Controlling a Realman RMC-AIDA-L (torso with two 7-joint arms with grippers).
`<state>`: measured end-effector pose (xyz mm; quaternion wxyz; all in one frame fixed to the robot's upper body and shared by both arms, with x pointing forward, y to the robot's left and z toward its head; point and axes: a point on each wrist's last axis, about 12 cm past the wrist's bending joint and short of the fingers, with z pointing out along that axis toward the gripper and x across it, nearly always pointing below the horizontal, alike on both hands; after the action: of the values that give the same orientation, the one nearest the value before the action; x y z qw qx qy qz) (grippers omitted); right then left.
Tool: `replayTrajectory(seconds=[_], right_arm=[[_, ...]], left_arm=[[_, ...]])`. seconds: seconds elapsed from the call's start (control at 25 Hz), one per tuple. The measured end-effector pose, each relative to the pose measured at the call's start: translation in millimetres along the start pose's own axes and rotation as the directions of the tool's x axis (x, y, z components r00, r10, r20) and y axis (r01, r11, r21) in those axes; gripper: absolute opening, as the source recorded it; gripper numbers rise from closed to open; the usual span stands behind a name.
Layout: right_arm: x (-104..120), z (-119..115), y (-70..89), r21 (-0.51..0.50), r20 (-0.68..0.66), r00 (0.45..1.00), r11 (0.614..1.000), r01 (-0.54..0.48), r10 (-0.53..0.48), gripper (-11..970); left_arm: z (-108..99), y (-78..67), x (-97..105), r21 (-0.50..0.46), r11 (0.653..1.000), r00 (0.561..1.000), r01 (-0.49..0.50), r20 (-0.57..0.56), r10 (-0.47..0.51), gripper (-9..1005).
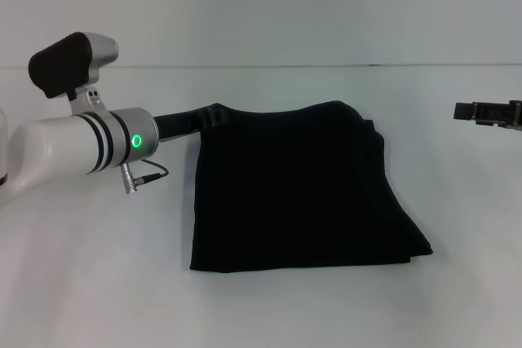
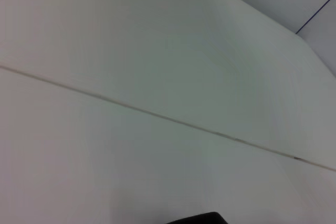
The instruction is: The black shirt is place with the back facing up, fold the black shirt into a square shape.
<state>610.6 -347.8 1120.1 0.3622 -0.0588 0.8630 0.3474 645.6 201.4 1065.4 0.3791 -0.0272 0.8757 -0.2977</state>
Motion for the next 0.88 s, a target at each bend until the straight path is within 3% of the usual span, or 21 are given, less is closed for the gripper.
replayTrajectory(seconds=[0.28,0.68,0.88], right_arm=[[1,1,-1.4,0.011,0.004,1.000,1.000,-0.005,0.005,680],[7,13,1.8,0.023,-0.024,1.000,1.000,0.008,-0.007,681],[11,24,7.0,0.025,-0.047,0.999,0.999,0.022,-0.020,681]], left_arm=[[2,-4.0,-4,0.006,1.000,1.000,-0.013,0.003,0.013,132],[3,-8.5,-11,0.015,0.999,1.000,-0.030,0.007,0.030,-2],[4,-12.1,-14,0.021,0.999,0.999,-0.045,0.005,0.045,-2]])
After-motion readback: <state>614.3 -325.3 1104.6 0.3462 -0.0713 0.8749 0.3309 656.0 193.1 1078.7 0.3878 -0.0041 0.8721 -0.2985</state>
